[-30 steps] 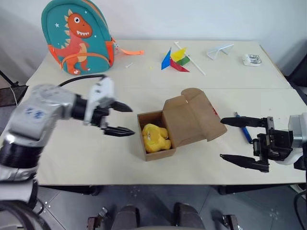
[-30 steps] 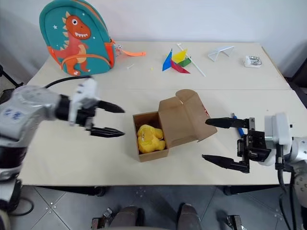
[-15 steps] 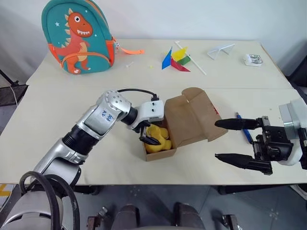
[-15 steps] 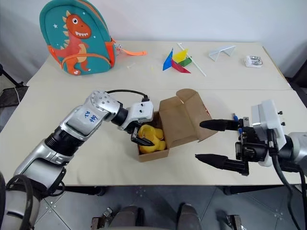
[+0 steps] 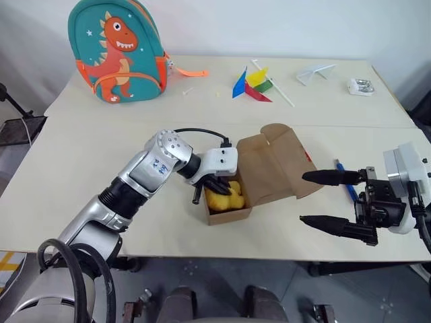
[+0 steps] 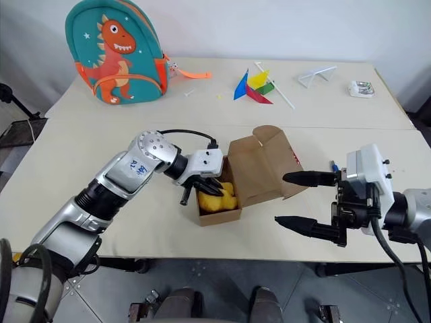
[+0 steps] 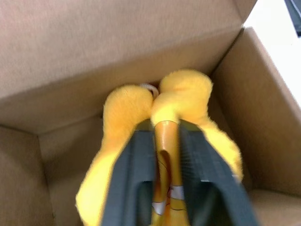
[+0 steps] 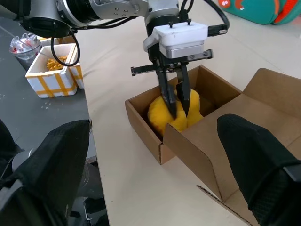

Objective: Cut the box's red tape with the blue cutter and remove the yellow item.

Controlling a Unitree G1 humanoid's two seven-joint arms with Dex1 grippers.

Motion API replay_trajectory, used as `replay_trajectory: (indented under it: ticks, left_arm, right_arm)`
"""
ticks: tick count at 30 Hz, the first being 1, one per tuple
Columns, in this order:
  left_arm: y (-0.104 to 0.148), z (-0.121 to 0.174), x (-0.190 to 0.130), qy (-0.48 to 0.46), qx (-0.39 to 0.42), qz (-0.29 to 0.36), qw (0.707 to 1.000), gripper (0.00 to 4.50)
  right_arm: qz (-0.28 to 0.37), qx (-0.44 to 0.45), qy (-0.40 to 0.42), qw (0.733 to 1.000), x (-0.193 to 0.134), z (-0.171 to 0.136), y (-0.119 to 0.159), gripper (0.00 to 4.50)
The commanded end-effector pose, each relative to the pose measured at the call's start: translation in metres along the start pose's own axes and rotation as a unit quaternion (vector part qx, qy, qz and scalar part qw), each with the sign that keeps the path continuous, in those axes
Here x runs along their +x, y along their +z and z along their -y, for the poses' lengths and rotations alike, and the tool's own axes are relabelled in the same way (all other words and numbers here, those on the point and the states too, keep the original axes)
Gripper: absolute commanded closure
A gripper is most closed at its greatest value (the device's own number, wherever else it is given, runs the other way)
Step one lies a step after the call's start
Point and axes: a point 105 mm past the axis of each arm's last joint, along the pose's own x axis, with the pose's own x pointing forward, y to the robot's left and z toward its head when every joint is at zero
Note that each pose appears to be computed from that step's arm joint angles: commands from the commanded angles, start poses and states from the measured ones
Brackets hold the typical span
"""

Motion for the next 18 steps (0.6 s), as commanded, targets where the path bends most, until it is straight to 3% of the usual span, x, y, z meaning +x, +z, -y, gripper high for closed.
replay_trajectory:
  ticks: [1,5,10,13,15,18]
  left_arm:
    - [0.031,-0.002,-0.011,-0.004,0.003,0.094,0.996,4.47]
    - [0.056,-0.007,-0.039,-0.006,-0.010,0.204,0.979,4.47]
    - [0.055,-0.017,-0.073,0.026,-0.018,0.290,0.957,4.47]
    - [0.055,-0.020,-0.116,0.085,-0.032,0.411,0.907,4.47]
    - [0.041,-0.026,-0.155,0.173,-0.058,0.490,0.852,4.47]
    - [0.016,-0.024,-0.180,0.248,-0.097,0.513,0.816,4.47]
  right_arm:
    - [0.023,-0.017,-0.019,0.999,-0.008,0.004,0.007,0.00]
    - [0.061,-0.008,-0.035,0.997,-0.013,0.009,0.008,0.00]
    - [0.100,-0.001,-0.058,0.993,-0.016,0.018,0.010,0.00]
    - [0.122,-0.028,-0.050,0.991,-0.010,0.018,0.018,0.00]
    - [0.133,-0.038,-0.037,0.990,-0.003,0.018,0.021,0.00]
    - [0.143,-0.048,-0.026,0.988,0.002,0.018,0.022,0.00]
